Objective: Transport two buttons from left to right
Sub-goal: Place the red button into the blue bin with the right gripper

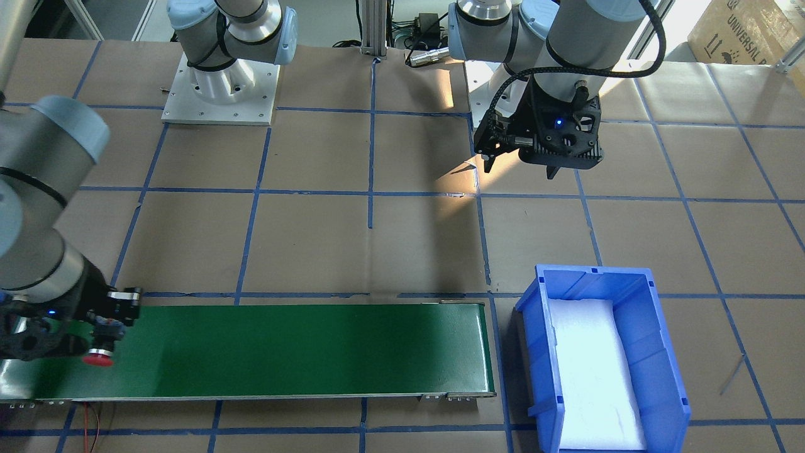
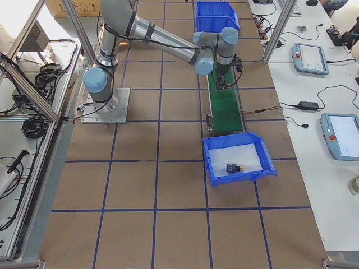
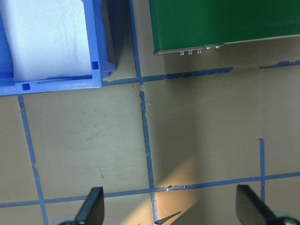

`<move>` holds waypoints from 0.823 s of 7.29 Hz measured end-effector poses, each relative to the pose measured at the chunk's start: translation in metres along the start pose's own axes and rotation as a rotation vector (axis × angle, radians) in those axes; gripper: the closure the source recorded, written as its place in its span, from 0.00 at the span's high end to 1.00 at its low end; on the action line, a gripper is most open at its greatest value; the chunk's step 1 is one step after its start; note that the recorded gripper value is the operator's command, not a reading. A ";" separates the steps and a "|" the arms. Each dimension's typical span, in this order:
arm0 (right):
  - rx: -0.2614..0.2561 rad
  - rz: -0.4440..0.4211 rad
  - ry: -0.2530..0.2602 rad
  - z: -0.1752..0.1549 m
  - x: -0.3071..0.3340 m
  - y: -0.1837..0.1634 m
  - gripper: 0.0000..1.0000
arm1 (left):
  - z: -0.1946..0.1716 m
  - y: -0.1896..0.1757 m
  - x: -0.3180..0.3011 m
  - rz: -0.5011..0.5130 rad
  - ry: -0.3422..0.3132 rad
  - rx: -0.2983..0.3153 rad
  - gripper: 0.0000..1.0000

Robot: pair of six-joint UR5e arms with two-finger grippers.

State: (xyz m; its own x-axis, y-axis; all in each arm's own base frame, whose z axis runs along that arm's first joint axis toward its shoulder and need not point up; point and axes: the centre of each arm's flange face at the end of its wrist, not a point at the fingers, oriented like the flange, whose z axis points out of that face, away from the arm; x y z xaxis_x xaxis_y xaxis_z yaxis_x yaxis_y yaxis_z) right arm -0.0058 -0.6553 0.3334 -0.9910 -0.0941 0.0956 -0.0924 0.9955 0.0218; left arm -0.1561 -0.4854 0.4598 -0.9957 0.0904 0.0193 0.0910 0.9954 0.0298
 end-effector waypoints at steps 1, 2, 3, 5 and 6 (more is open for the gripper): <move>-0.016 -0.050 0.027 -0.024 0.043 0.004 0.20 | 0.000 0.000 0.000 0.000 0.000 0.000 1.00; -0.024 -0.085 0.035 -0.040 0.098 0.014 0.19 | 0.000 0.000 0.000 0.000 0.000 0.000 1.00; -0.021 -0.108 0.027 -0.046 0.154 0.028 0.20 | 0.001 0.000 0.000 0.000 0.000 -0.002 1.00; 0.015 -0.114 -0.025 -0.042 0.249 0.057 0.21 | 0.002 -0.001 0.000 0.000 0.000 -0.004 1.00; 0.033 -0.114 -0.054 -0.030 0.284 0.062 0.21 | 0.002 -0.001 0.000 0.000 0.000 -0.005 1.00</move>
State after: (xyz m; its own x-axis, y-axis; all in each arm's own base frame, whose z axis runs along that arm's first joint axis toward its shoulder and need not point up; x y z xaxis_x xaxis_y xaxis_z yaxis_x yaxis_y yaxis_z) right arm -0.2897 -0.6207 0.3914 -0.9775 -0.2069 0.0409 -0.2072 0.9783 -0.0034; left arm -0.1561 -0.4862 0.4574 -0.9957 0.0901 0.0195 0.0908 0.9953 0.0345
